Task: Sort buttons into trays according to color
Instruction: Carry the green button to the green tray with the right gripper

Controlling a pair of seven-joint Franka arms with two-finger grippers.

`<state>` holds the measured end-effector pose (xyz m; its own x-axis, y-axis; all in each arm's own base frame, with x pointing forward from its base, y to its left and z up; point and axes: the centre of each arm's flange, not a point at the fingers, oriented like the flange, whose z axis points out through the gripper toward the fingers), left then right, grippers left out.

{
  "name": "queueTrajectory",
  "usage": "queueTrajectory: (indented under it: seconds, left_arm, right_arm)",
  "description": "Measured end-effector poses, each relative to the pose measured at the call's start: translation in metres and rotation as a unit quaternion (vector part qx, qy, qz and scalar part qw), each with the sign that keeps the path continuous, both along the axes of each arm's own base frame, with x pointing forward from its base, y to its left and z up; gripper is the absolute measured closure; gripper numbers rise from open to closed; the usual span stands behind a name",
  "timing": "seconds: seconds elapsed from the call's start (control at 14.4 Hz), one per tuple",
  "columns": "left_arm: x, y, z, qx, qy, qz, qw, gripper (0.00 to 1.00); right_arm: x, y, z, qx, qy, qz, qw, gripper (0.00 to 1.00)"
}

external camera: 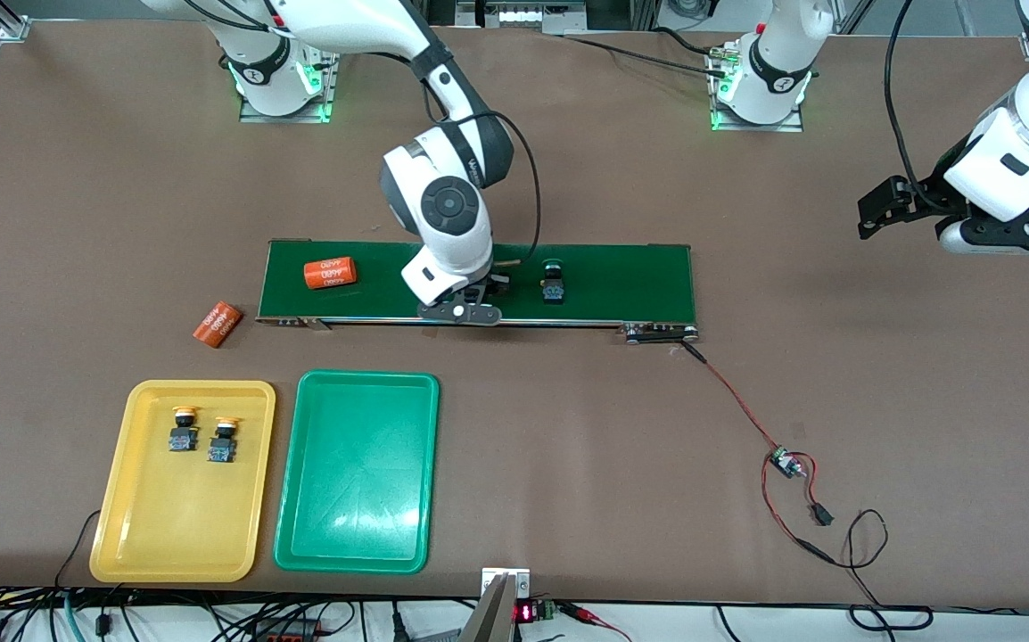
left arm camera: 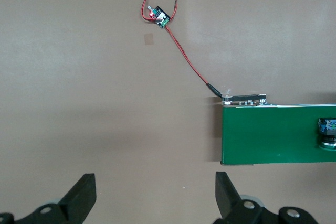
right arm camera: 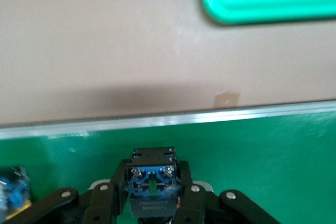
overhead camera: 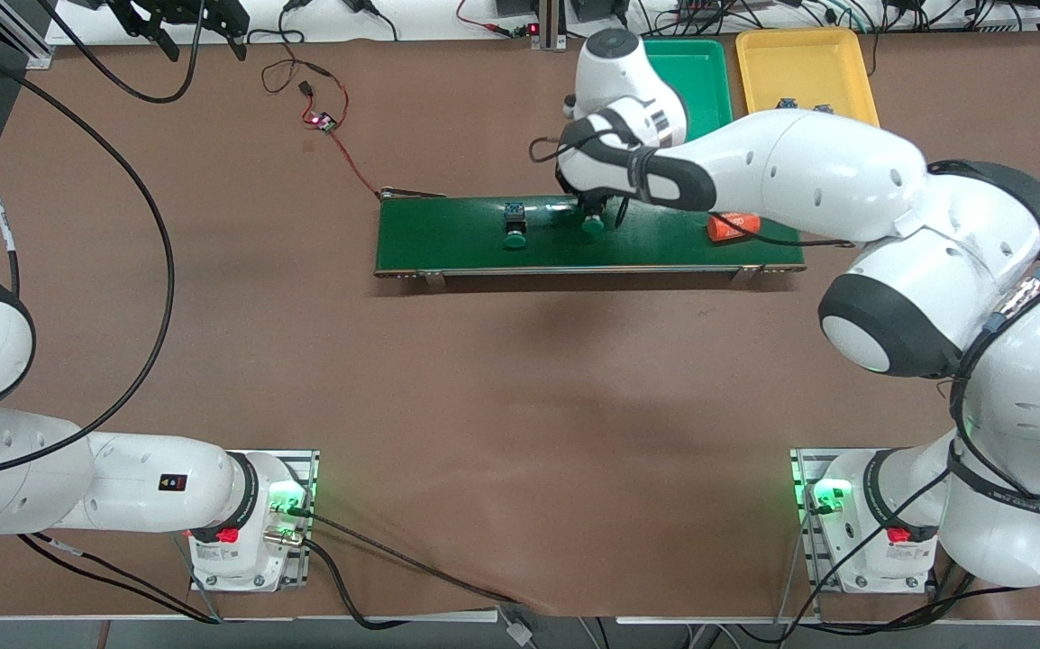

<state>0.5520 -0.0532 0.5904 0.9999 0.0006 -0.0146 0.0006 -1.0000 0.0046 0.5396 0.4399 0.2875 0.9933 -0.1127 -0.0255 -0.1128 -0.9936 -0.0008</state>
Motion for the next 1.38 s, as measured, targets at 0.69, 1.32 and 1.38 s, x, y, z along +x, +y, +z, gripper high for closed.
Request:
queueTrajectory:
  seconds: [0.69,1.32,1.38]
  left_arm:
    - [0.0,0.0,0.0,0.0,0.0,0.0,1.0,0.0]
    - [0.0,0.0,0.001,0.0,-0.001,0.0,1.0,0.0]
    - [0.0,0.0,0.001,0.0,-0.001,0.0,1.0,0.0]
  right_arm:
    - [0.146,-0.194,0.046,0.018,-0.056,-0.016,0.998,0.59]
    - [0.211,-0.224,-0.069,-0.012,-0.101,0.026,0.994,0.59]
    - [0.211,-0.223,-0.083,-0.013,-0.101,0.037,0.994,0.59]
